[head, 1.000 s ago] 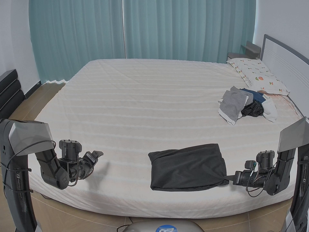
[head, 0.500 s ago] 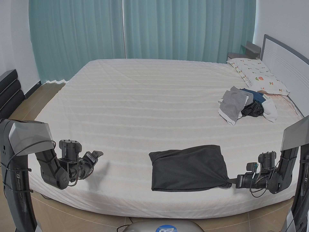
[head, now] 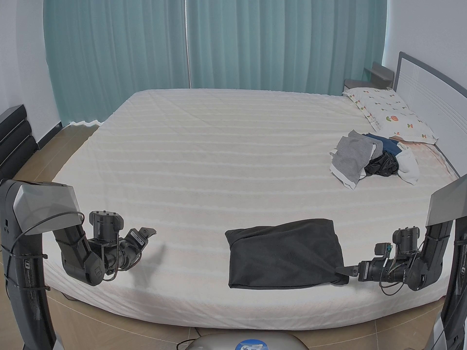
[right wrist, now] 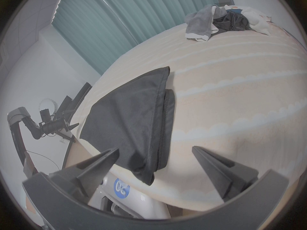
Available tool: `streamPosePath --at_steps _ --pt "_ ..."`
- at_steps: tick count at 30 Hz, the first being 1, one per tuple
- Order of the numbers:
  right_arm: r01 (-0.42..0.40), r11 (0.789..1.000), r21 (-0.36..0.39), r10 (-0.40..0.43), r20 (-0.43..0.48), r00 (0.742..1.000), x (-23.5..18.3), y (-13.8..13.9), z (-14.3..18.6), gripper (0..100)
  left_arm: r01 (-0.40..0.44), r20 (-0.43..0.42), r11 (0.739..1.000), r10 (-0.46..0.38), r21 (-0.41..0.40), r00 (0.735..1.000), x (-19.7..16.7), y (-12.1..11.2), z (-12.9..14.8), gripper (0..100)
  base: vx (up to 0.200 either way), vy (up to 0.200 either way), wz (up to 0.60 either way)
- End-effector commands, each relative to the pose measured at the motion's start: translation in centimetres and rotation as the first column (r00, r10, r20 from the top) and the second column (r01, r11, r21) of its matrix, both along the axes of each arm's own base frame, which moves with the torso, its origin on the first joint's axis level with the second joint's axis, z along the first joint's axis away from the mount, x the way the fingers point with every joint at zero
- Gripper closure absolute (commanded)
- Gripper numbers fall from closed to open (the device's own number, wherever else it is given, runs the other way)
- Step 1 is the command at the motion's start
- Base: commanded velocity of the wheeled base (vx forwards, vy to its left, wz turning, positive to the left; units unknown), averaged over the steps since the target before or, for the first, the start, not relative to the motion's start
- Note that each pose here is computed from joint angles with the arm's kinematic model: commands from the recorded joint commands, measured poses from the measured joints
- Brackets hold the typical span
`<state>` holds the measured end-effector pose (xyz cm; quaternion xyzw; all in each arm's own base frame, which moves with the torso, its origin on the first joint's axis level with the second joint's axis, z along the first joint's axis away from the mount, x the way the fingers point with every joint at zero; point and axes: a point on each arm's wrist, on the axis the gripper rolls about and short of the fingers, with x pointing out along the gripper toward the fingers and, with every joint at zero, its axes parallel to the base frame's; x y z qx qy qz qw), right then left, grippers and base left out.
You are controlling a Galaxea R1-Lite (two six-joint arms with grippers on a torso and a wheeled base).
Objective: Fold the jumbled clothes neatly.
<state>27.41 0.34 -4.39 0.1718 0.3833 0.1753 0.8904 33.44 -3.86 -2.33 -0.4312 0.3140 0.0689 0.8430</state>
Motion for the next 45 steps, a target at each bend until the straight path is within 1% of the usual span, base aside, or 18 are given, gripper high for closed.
streamPosePath --at_steps 1,2,3,4,5,6,7,9,12,13,14,16,21,28,32,37,41,45 --pt "0.056 0.998 0.034 -0.057 0.026 0.998 1.2 -0.8 0.4 0 0.001 0.001 1.000 -0.001 -0.001 1.000 0.0 0.0 0.0 0 0.000 0.000 0.00" --pt "0.110 0.990 0.089 -0.113 0.029 0.993 2.2 -1.1 0.7 0 0.000 0.004 1.000 0.000 -0.002 1.000 0.0 0.0 0.1 0 0.000 0.000 0.00" --pt "0.125 0.987 0.105 -0.129 0.028 0.991 2.5 -1.2 0.8 0 -0.001 0.005 1.000 0.001 -0.004 1.000 0.1 0.0 0.1 0 0.000 0.000 0.00" --pt "0.175 0.972 0.154 -0.181 0.023 0.983 3.3 -1.6 1.1 0 -0.002 0.009 1.000 0.002 -0.006 1.000 0.2 0.0 0.2 0 0.000 0.000 0.00" --pt "0.202 0.963 0.181 -0.208 0.018 0.978 3.7 -1.8 1.3 0 -0.004 0.012 1.000 0.004 -0.009 1.000 0.2 0.0 0.3 0 0.000 0.000 0.00" --pt "0.245 0.944 0.221 -0.254 0.013 0.967 4.3 -2.4 1.5 0 -0.001 0.011 1.000 0.001 -0.014 1.000 0.2 0.1 0.3 0 0.000 0.000 0.00" --pt "0.261 0.935 0.240 -0.271 0.011 0.963 4.7 -2.7 1.7 0 0.000 0.009 1.000 0.000 -0.015 1.000 0.2 0.1 0.3 0 0.000 0.000 0.00" --pt "0.309 0.909 0.281 -0.324 0.008 0.946 5.5 -3.7 2.0 0 -0.003 0.014 1.000 0.003 -0.014 1.000 0.2 0.0 0.4 0 0.000 -0.100 0.00" --pt "0.340 0.884 0.321 -0.356 -0.011 0.934 6.1 -4.1 2.0 0 0.011 0.015 1.000 -0.011 -0.017 1.000 0.1 -0.3 0.5 0 0.000 -0.200 0.00" --pt "0.347 0.877 0.332 -0.362 -0.020 0.932 6.2 -4.1 1.9 0 0.030 0.020 0.999 -0.030 -0.015 0.999 0.0 -1.0 0.7 0 0.000 -0.200 0.00" --pt "0.348 0.876 0.333 -0.362 -0.019 0.932 6.3 -4.1 1.9 0 0.032 0.020 0.999 -0.032 -0.015 0.999 -0.1 -1.1 0.7 0 0.000 -0.200 0.00" --pt "0.334 0.874 0.352 -0.342 -0.043 0.939 6.3 -4.2 1.2 0 0.071 0.019 0.997 -0.070 -0.014 0.997 -0.5 -2.4 0.8 0 0.000 -0.200 0.00" --pt "0.314 0.866 0.389 -0.320 -0.050 0.946 6.6 -5.3 1.0 0 0.081 0.014 0.997 -0.081 -0.014 0.997 -0.6 -2.7 0.8 0 0.000 -0.200 0.00" --pt "0.312 0.865 0.393 -0.318 -0.052 0.947 6.6 -5.2 0.9 0 0.093 0.008 0.996 -0.093 -0.013 0.996 -0.7 -3.1 0.6 0 0.000 -0.200 0.00" --pt "0.301 0.867 0.397 -0.316 -0.028 0.948 6.5 -5.2 0.6 0 0.109 0.000 0.994 -0.109 -0.013 0.994 -0.9 -3.4 0.6 0 0.000 -0.200 0.00" --pt "0.300 0.867 0.397 -0.316 -0.026 0.948 6.5 -5.1 0.4 0 0.121 0.001 0.993 -0.121 -0.010 0.993 -0.9 -3.7 0.5 0 0.000 -0.200 0.00" --pt "0.300 0.869 0.394 -0.315 -0.027 0.949 6.4 -5.1 0.3 0 0.116 0.009 0.993 -0.116 -0.005 0.993 -0.9 -3.7 0.8 0 0.000 -0.200 0.00" --pt "0.296 0.872 0.389 -0.311 -0.027 0.950 6.4 -5.0 0.2 0 0.130 0.007 0.991 -0.130 0.014 0.991 -0.8 -3.8 0.4 0 0.000 0.000 0.00"
